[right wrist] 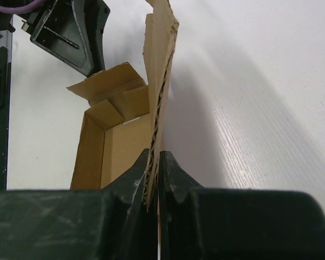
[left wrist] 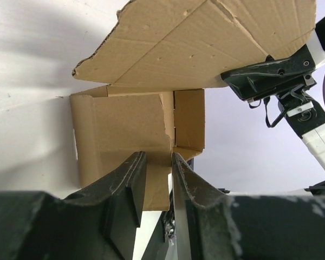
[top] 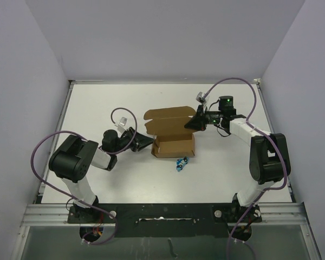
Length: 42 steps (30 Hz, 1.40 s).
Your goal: Fold the paper box
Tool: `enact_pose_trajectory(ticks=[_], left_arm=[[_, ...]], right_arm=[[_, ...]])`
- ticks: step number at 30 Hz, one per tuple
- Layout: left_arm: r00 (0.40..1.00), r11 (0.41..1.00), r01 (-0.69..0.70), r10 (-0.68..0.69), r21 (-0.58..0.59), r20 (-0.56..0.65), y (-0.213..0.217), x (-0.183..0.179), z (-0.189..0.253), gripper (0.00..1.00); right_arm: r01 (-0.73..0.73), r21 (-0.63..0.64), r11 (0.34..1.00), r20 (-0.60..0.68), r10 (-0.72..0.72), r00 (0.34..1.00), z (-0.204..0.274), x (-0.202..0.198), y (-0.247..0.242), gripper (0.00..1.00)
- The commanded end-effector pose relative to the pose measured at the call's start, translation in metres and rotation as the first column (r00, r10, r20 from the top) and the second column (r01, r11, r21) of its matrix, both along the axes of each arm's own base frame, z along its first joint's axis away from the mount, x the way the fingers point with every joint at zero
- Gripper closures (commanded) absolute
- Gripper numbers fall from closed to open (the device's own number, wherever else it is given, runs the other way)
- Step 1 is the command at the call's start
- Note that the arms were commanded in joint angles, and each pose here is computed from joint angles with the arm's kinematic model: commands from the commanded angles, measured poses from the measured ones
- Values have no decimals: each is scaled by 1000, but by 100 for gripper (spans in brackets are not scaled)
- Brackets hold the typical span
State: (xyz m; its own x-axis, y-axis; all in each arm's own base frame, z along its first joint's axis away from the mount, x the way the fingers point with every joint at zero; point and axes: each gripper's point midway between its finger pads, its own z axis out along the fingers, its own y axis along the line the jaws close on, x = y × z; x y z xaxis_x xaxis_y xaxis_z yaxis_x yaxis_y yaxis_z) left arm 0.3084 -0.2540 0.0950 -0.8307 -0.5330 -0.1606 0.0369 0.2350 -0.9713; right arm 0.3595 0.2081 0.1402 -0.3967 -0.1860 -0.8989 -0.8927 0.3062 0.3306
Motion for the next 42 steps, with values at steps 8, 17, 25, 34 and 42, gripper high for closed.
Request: enact_pose_trajectory(ticks=[8,17,25,34,42], left_arm=[[998,998,14,-10,-63,56,-3,5,12,80],[1000,1000,4,-4,-27,10,-2,4,-3,96],[999,984,35,-30,175,-31,1,-1,-19,84],[997,982,72,-71,177,-15,-5,-2,-14,65],[994,961,112,-105,254,-41,-18,-3,-23,61]], right_arm=[[0,-5,1000,21,0,1000,2,6,0,100],[-1,-5,1000,22,1,1000,2,7,0,100],[-4,-3,1000,21,4,1000,3,6,1,100],[-5,-2,1000,20,5,1000,3,6,1,100],[-9,1,1000,21,9,1000,4,5,1,100]])
